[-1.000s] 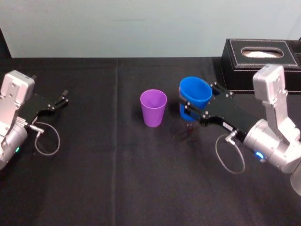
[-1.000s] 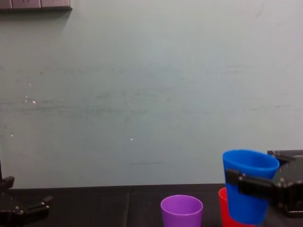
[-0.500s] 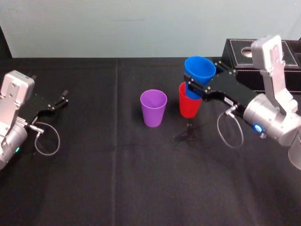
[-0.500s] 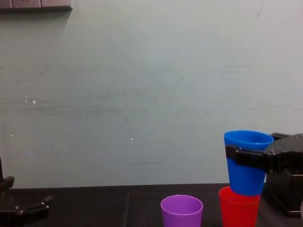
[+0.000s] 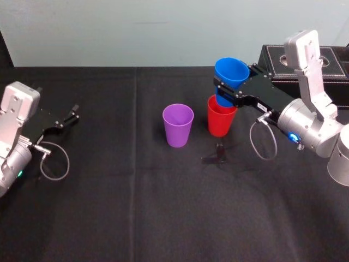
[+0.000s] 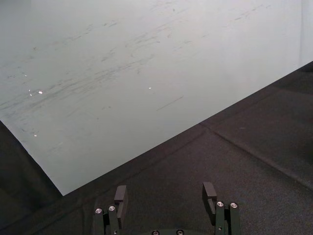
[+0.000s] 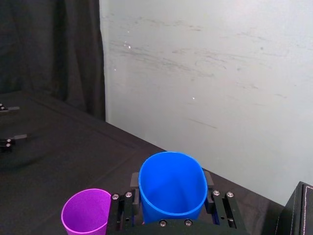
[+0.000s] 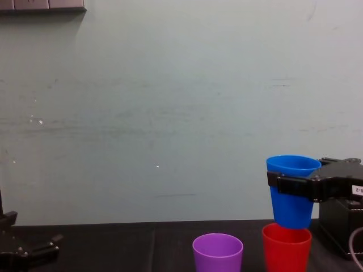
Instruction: Stack the three plastic cups sequentially using one hand.
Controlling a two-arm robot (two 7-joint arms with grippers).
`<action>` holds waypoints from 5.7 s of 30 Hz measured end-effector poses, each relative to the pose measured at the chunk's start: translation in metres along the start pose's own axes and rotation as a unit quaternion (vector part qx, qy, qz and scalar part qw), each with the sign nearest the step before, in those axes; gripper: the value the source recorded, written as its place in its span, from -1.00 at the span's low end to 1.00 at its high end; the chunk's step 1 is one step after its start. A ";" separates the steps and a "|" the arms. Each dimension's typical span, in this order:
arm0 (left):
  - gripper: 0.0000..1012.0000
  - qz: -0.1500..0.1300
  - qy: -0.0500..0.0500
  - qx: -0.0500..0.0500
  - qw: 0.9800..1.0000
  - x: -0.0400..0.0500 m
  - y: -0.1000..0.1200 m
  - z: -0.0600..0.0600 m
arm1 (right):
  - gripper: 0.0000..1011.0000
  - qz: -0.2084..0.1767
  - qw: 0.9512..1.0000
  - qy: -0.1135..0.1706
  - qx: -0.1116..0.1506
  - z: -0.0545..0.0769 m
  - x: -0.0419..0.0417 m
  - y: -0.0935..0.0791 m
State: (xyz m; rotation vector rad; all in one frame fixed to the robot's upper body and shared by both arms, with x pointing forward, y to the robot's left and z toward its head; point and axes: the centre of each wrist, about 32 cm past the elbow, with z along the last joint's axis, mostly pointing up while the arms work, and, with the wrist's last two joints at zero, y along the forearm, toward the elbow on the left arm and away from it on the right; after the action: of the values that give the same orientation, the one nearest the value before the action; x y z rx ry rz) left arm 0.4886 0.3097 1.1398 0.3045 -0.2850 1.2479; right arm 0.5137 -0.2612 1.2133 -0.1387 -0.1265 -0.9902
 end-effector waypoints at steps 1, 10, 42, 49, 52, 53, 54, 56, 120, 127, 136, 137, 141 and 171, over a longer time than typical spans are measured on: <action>0.99 0.000 0.000 0.000 1.000 0.0000 0.000 0.000 | 0.43 0.000 1.000 0.000 0.000 -0.001 0.0000 0.000; 0.99 0.000 0.000 0.000 1.000 0.0000 0.000 0.000 | 0.43 -0.001 1.000 0.006 -0.004 -0.009 0.0001 0.004; 0.99 0.000 0.000 0.000 1.000 0.0000 0.000 0.000 | 0.43 -0.003 1.000 0.014 -0.018 -0.032 0.0004 0.009; 0.99 0.000 0.000 0.000 1.000 0.0000 0.000 0.000 | 0.43 -0.001 1.000 0.014 -0.024 -0.039 0.0004 0.011; 0.99 0.000 0.000 0.000 1.000 0.0000 0.000 0.000 | 0.43 0.001 1.000 0.014 -0.024 -0.040 -0.0003 0.011; 0.99 0.000 0.000 0.000 1.000 0.0000 0.000 0.000 | 0.43 0.001 1.000 0.014 -0.024 -0.041 -0.0006 0.011; 0.99 0.000 0.000 0.000 1.000 0.0000 0.000 0.000 | 0.43 0.001 1.000 0.013 -0.024 -0.041 -0.0008 0.011; 0.99 0.000 0.000 0.000 1.000 0.0000 0.000 0.000 | 0.43 0.003 1.000 0.014 -0.024 -0.043 -0.0014 0.012; 0.99 0.000 0.000 0.000 1.000 0.0000 0.000 0.000 | 0.98 0.006 1.000 -0.005 -0.007 -0.034 -0.0117 -0.010; 0.99 0.000 0.000 0.000 1.000 0.0000 0.000 0.000 | 0.98 0.039 0.999 0.012 -0.010 -0.033 -0.0226 -0.036; 0.98 0.000 0.000 0.000 1.000 0.0000 0.000 0.000 | 0.98 0.073 0.997 0.018 -0.016 -0.043 -0.0389 -0.055; 0.99 0.000 0.000 0.000 1.000 0.0000 0.000 0.000 | 0.98 0.082 0.996 0.017 -0.019 -0.047 -0.0450 -0.057; 0.99 0.000 0.000 0.000 1.000 0.0000 0.000 0.000 | 0.98 0.090 0.996 0.014 -0.023 -0.053 -0.0517 -0.056; 0.99 0.000 0.000 0.000 1.000 0.0000 0.000 0.000 | 0.98 0.046 0.998 0.043 -0.015 -0.082 -0.0884 0.001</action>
State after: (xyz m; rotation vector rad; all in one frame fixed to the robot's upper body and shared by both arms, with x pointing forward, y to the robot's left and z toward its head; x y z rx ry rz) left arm 0.4886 0.3097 1.1398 0.3044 -0.2851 1.2479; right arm 0.4702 -0.2021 1.1177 -0.1283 -0.0259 -0.9057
